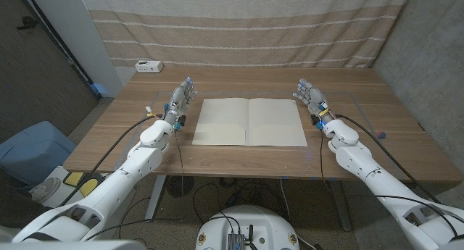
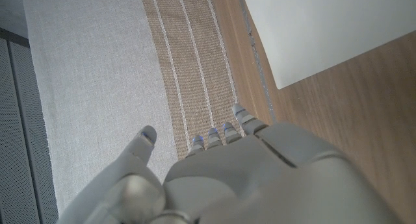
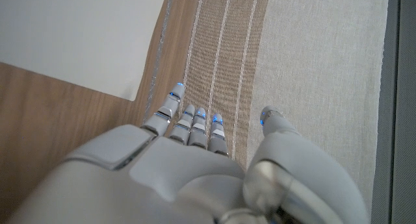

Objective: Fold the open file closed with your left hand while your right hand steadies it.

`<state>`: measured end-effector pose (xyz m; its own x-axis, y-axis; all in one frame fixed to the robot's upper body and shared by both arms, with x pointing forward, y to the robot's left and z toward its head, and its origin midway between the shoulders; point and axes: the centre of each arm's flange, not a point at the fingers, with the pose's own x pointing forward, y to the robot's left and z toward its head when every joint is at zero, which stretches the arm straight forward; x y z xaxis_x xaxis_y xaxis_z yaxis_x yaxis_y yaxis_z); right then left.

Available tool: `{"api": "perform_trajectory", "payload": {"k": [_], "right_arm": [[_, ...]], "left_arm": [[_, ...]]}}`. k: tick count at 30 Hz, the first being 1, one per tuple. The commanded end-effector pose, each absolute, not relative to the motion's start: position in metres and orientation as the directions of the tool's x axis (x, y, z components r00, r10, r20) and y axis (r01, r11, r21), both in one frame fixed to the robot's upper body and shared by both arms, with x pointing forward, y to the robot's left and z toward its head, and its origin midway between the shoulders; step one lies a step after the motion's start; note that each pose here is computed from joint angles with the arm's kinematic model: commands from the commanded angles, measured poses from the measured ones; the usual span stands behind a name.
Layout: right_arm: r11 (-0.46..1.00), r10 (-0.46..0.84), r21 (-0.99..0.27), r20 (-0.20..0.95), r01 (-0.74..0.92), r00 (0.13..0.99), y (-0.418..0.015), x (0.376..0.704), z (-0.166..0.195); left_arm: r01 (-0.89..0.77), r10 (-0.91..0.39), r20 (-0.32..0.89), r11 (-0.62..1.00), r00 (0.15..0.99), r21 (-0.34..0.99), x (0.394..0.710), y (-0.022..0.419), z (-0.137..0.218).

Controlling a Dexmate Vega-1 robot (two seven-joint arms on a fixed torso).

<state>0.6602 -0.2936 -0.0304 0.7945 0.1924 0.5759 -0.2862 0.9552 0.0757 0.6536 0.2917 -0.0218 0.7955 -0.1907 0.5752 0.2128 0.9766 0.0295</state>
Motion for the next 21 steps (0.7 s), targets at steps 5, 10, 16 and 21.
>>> {"api": "perform_trajectory", "payload": {"k": [5, 10, 16, 21], "right_arm": [[0.907, 0.263, 0.111, 0.605, -0.407, 0.751, -0.281, 0.664, -0.019], [0.940, 0.232, 0.069, 0.589, -0.334, 0.774, -0.279, 0.660, -0.016], [0.970, 0.189, 0.015, 0.578, -0.242, 0.793, -0.278, 0.652, -0.014], [0.981, 0.170, -0.021, 0.567, -0.192, 0.806, -0.278, 0.646, -0.016]], "left_arm": [[0.260, -0.212, 0.613, 0.966, 0.761, 0.010, 0.663, 0.301, -0.009], [0.259, -0.216, 0.612, 0.966, 0.761, 0.019, 0.665, 0.302, -0.008], [0.261, -0.223, 0.597, 0.965, 0.771, 0.023, 0.666, 0.300, -0.008], [0.259, -0.223, 0.596, 0.966, 0.772, 0.026, 0.664, 0.298, -0.008]]}}
